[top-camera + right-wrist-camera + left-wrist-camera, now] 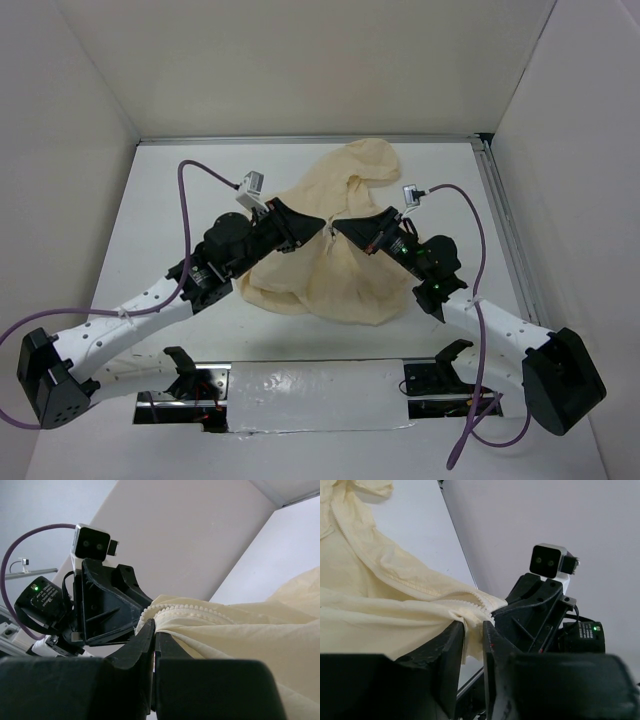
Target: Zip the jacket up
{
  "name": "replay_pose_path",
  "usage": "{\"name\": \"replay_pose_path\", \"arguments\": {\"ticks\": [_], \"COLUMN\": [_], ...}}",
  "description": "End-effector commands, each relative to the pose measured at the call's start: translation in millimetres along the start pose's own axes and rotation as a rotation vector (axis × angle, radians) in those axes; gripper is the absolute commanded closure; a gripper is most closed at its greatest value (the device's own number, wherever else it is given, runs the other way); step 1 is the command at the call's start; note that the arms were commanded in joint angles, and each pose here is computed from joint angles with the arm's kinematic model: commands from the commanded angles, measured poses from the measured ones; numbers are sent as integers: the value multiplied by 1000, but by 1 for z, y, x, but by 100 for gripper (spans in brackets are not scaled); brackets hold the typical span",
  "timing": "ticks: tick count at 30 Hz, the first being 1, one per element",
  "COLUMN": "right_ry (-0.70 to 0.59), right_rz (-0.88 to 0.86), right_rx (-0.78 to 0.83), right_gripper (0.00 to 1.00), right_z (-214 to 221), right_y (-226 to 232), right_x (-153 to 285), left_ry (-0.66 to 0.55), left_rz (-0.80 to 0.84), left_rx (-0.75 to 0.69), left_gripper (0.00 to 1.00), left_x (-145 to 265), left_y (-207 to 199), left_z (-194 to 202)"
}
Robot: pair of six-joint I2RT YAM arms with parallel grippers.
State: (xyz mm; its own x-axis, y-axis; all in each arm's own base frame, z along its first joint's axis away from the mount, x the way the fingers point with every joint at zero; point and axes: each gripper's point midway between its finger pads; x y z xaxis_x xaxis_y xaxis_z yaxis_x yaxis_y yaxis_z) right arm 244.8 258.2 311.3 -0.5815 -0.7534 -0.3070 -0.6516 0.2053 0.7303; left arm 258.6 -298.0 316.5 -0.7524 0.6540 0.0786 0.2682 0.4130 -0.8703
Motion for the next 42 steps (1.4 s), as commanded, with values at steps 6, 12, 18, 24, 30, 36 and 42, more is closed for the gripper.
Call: {"name": "replay_pose_path", "arguments": {"ticks": [6,12,18,24,30,36,42], "right_ry": [-48,-38,-23,-36,-50,-57,-57], "right_rz": [-77,-67,-59,-46,-61,-56,-77], "right_rx": [37,41,57,61,48,30,9], "right_gripper": [100,100,100,100,100,100,100], "right_z": [-14,-11,-9,-10,-14,-15,-18], "right_y": [27,25,25,24,28,27,33], "right_x": [-7,-7,-4,-3,-6,-7,-11], "left_ry": [26,31,17,28,69,76,82], "left_rz": [153,130,119,126,125,141,151], "left_rx": [-44,-44,-51,-62,-95,-118,-157], "left_gripper": [59,57,53,75,63,69,100], "left_x": [14,13,13,11,8,11,9], "left_y": [-28,-22,-19,-18,-16,-15,-16], "left_z": [1,2,-3,0,7,10,10]}}
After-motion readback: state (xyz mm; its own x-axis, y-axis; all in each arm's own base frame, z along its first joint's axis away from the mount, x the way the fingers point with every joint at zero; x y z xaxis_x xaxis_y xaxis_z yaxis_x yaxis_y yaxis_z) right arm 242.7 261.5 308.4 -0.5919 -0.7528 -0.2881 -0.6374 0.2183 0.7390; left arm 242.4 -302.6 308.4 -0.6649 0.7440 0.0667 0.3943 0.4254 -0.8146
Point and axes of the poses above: each gripper's point midway between its finger pads, its own x axis back along the fingers, its own y axis along the line the jaws close on, z = x × y, and after that the axes turned 6 degrees about x, right-handed
